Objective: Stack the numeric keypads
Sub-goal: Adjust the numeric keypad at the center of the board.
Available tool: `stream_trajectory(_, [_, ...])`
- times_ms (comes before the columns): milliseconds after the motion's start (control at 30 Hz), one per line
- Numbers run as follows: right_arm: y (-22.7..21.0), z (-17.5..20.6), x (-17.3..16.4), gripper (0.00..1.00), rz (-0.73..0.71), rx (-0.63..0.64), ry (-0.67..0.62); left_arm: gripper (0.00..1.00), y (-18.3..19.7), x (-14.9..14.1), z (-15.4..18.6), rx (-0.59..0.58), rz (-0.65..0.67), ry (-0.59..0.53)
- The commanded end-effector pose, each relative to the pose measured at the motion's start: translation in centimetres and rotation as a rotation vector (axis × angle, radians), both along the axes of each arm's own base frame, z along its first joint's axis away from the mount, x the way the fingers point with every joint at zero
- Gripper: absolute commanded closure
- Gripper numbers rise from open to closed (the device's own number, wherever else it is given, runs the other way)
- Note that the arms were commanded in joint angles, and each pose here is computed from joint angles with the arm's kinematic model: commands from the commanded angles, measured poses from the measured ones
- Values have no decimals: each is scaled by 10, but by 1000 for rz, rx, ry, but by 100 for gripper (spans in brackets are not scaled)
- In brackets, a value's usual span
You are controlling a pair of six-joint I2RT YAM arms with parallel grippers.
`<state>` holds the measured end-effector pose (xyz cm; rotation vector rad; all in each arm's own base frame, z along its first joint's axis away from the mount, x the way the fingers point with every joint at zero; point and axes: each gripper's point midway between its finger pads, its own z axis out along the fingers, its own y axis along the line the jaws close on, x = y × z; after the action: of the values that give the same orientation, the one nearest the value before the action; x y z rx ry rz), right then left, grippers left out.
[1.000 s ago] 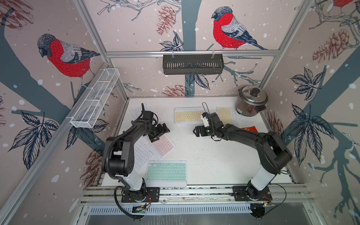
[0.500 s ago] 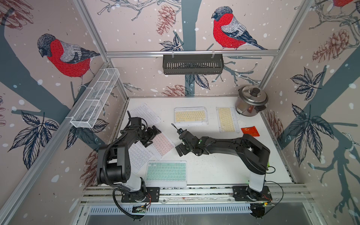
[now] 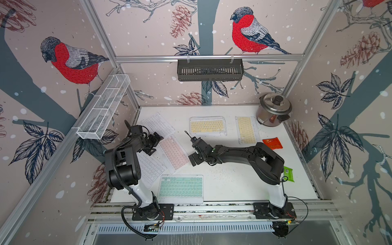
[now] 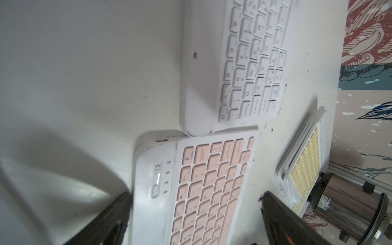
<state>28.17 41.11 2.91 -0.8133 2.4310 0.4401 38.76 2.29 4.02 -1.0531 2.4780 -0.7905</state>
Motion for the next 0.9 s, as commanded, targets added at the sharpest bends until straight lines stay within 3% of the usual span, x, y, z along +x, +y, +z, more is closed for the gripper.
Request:
stream_trajectory(0, [0,8,1,0,-6,83,45,4,-8,-9,-21,9,-8,87])
stream_trajectory(267, [-26,22,4,0,-34,200,104,3,-46,-9,-27,15,-120,112])
stream_trajectory(533, [-47,23,6,0,-70,248,148,4,-57,-2,-32,14,-163,119])
stream_trajectory(733, [-64,8,36,0,-184,237,209,3,-69,6,-29,15,-202,116])
stream_trajectory(867, [-71,-4,56,0,-271,156,189,4,-78,13,-34,27,-240,133])
